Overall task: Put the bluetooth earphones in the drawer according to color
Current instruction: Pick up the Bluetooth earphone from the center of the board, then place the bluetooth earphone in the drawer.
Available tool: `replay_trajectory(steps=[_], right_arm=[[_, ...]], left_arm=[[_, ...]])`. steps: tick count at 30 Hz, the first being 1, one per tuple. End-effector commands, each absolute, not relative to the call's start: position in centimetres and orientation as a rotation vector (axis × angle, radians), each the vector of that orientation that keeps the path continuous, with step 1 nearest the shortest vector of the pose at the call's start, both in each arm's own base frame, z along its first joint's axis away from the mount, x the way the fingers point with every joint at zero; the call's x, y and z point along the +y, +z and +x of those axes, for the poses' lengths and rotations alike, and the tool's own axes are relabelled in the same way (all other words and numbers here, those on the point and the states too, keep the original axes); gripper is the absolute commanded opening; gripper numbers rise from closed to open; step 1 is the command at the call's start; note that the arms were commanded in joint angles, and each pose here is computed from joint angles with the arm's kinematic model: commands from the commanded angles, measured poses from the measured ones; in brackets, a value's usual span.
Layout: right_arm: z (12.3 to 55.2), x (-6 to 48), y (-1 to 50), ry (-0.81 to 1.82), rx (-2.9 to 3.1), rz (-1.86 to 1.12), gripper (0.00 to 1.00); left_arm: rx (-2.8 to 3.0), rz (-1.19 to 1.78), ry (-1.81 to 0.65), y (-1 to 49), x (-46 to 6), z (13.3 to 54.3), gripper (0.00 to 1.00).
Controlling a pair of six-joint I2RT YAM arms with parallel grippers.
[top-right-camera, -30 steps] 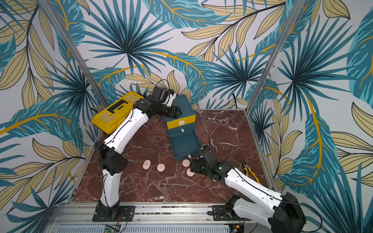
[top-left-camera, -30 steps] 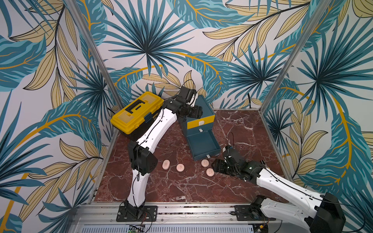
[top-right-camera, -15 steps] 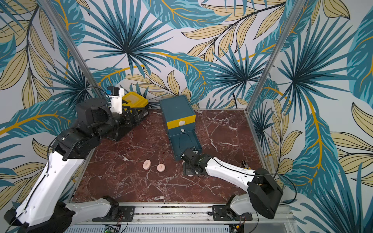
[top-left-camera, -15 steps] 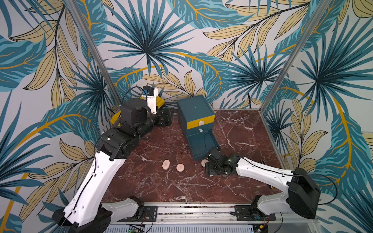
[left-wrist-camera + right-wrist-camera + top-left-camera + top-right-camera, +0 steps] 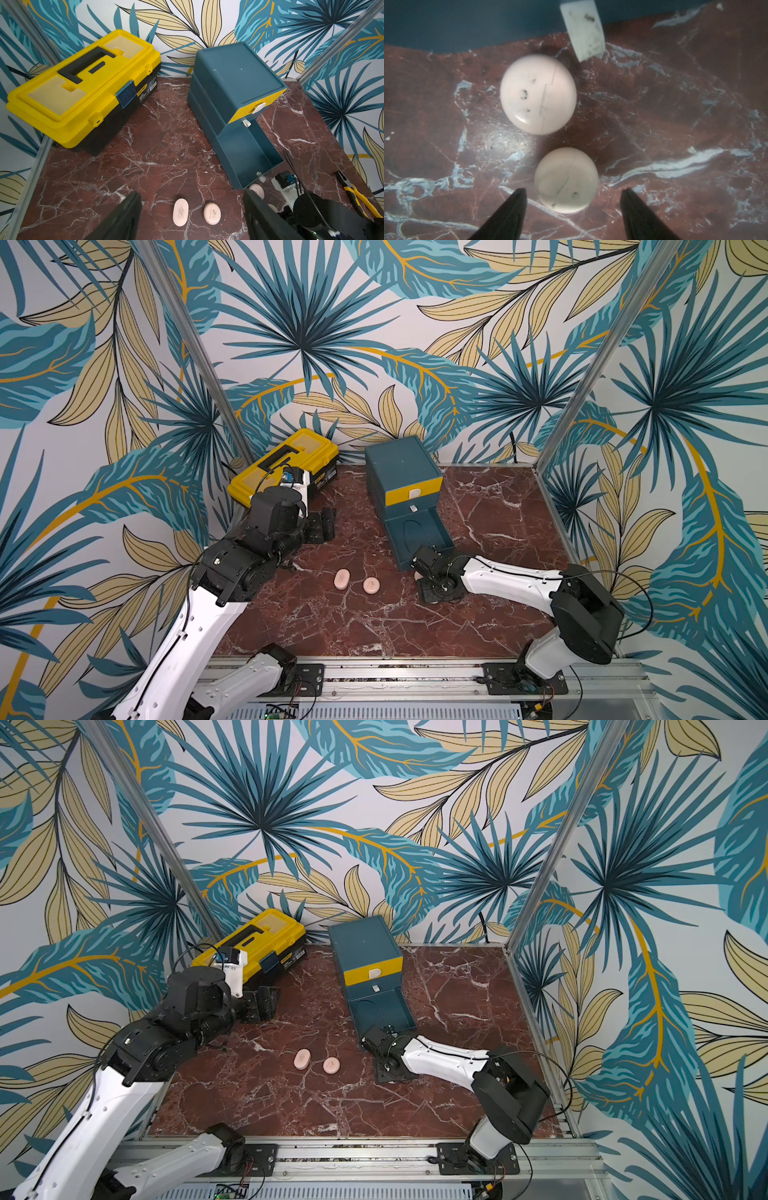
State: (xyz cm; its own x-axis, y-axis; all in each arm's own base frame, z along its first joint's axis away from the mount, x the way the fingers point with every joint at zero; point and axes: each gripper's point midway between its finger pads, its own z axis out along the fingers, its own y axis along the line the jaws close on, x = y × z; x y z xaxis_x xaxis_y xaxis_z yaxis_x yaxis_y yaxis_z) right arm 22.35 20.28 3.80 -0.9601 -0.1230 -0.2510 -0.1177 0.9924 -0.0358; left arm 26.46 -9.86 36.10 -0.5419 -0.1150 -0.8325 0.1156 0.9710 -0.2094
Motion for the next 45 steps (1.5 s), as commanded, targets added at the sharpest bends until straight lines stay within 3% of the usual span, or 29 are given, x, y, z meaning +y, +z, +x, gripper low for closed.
replay_trajectory(steps=[1,10,24,29,34,39,45], right_arm=[[22.2,20.3,3.1,-0.051,2.893,-0.18,0.76],[22.4,21.2,1.7,-0.045,2.922,-0.198,0.72],[21.9,20.5,1.9,-0.044,2.916,-0.168,0.52],[21.5,20.1,5.4,0.022,2.87,-0.169,0.47],[21.8,21.4,11.6,0.247,2.742,-0.188,0.45],[24.8,23.4,16.5,0.324,2.623,-0.195,0.45],[30.8,25.8,16.9,0.334,2.59,-0.156,0.45]], left_arm=[[2.147,-0.024,-0.259,35.2,-9.0,26.1,0.81],[2.144,-0.026,-0.256,35.3,-8.7,25.9,0.81],[2.136,-0.027,-0.244,35.8,-8.3,25.9,0.81],[2.141,-0.025,-0.244,35.5,-8.4,26.0,0.81],[2.149,-0.022,-0.26,35.2,-8.7,26.0,0.81],[2.151,-0.026,-0.275,34.9,-8.9,26.1,0.81],[2.16,-0.025,-0.302,34.6,-9.3,26.2,0.81]])
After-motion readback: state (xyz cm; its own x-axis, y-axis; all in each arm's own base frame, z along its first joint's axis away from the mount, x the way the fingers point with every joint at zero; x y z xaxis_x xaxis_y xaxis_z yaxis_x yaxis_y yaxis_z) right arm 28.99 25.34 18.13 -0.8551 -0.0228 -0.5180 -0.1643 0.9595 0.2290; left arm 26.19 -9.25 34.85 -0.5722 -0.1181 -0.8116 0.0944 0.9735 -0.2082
